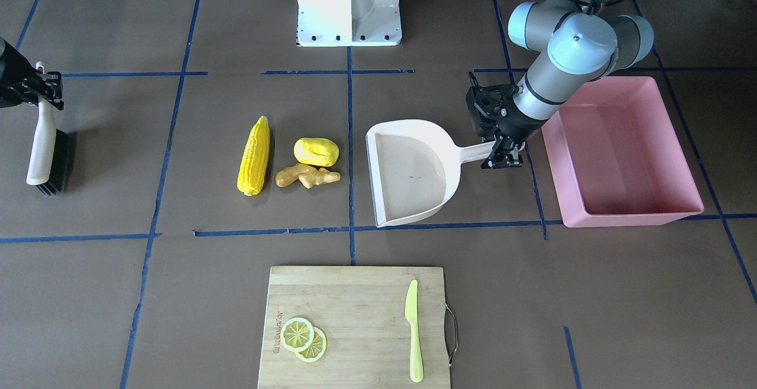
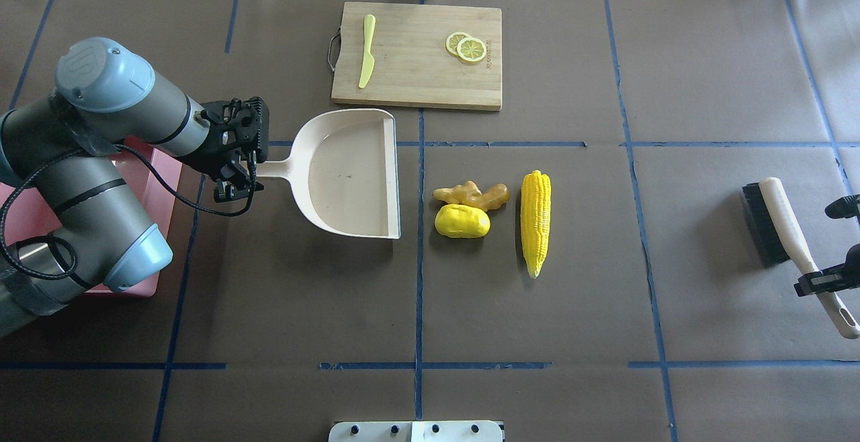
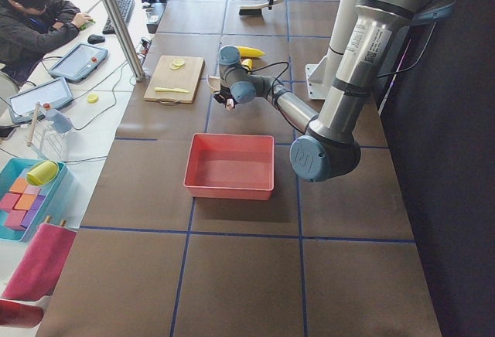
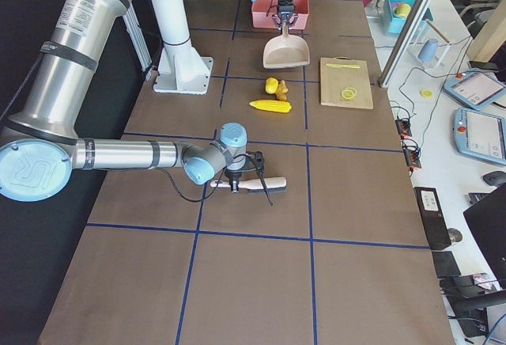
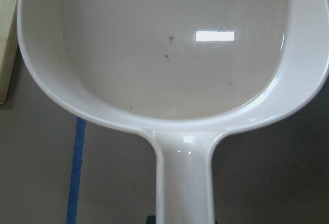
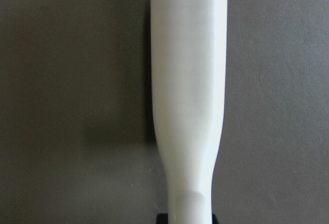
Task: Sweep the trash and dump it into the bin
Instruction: 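Slide the dustpan toward the produce with the left gripper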
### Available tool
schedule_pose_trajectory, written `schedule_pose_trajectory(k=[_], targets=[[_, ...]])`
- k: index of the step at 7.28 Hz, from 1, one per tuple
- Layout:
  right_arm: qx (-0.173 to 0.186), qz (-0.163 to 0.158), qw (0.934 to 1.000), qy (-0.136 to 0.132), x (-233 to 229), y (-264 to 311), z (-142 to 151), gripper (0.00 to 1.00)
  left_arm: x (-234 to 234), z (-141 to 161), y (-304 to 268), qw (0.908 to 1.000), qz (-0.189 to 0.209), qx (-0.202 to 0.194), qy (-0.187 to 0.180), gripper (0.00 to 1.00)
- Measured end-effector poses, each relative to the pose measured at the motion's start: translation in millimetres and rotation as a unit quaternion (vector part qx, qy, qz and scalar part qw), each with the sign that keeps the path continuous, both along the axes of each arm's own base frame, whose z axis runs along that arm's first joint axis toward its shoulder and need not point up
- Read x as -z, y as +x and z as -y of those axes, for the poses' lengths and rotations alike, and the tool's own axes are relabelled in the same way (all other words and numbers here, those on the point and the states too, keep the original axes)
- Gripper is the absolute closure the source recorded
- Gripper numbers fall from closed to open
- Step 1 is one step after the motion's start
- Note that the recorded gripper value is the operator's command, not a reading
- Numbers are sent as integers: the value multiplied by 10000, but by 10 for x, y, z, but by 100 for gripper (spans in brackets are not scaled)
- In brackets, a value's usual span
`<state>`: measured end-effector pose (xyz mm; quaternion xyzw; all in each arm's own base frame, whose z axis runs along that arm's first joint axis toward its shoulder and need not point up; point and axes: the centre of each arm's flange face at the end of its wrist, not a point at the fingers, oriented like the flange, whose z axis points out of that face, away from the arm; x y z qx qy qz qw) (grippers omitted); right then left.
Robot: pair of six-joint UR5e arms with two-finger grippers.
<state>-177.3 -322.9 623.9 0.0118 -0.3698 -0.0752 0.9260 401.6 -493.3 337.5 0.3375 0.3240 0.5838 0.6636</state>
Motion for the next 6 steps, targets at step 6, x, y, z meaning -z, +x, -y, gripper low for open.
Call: schedule_pose_trajectory(k=[6], targets=[[3, 5, 10000, 3, 8, -5, 0, 100, 98, -238, 408, 9991, 90, -402, 20, 100]])
